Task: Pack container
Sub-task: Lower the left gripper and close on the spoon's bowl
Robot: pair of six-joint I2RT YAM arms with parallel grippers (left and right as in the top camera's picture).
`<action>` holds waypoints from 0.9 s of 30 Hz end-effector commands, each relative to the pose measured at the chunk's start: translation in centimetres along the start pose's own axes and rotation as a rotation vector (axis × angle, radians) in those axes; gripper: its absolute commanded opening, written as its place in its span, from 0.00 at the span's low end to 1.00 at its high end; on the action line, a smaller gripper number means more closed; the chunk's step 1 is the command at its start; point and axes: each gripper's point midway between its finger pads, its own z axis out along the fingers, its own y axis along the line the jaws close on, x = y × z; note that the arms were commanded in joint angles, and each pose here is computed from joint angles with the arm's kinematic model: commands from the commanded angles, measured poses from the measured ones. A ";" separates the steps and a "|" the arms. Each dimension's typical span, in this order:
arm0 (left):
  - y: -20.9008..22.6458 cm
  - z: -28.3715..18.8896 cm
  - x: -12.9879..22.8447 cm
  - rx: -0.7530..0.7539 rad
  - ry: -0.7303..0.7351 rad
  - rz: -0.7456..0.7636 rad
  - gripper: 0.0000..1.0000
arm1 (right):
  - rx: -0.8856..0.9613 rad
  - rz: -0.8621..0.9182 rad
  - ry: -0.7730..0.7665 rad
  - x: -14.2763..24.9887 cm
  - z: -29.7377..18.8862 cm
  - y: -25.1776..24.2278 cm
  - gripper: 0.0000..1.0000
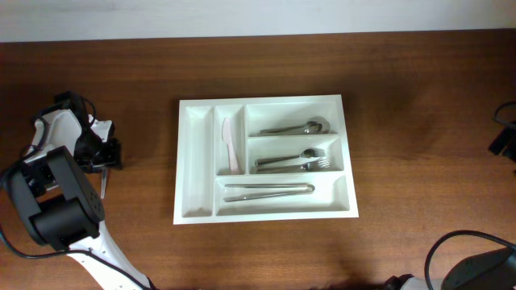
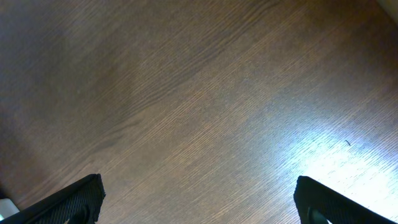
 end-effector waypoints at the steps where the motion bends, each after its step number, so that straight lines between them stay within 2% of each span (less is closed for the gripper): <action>1: -0.3 2.0 0.6 0.022 0.047 -0.010 0.23 | -0.007 0.011 -0.002 0.0 -0.1 0.0 0.99; 4: -0.3 2.0 0.6 0.022 0.048 -0.013 0.08 | -0.007 0.011 -0.002 0.0 -0.1 0.0 0.99; 7: -0.3 2.0 0.6 0.022 0.048 -0.014 0.02 | -0.007 0.011 -0.002 0.0 -0.1 0.0 0.99; 17: -1.3 1.1 0.5 0.062 0.056 -0.079 0.02 | -0.007 0.011 -0.002 0.0 -0.1 0.0 0.99; 21: -2.4 -1.0 -0.4 0.069 0.055 -0.049 0.02 | -0.007 0.011 -0.002 0.0 -0.1 0.0 0.99; 27: -5.2 -6.0 -3.5 0.049 -0.024 -0.026 0.02 | -0.007 0.011 -0.002 0.0 -0.1 0.0 0.99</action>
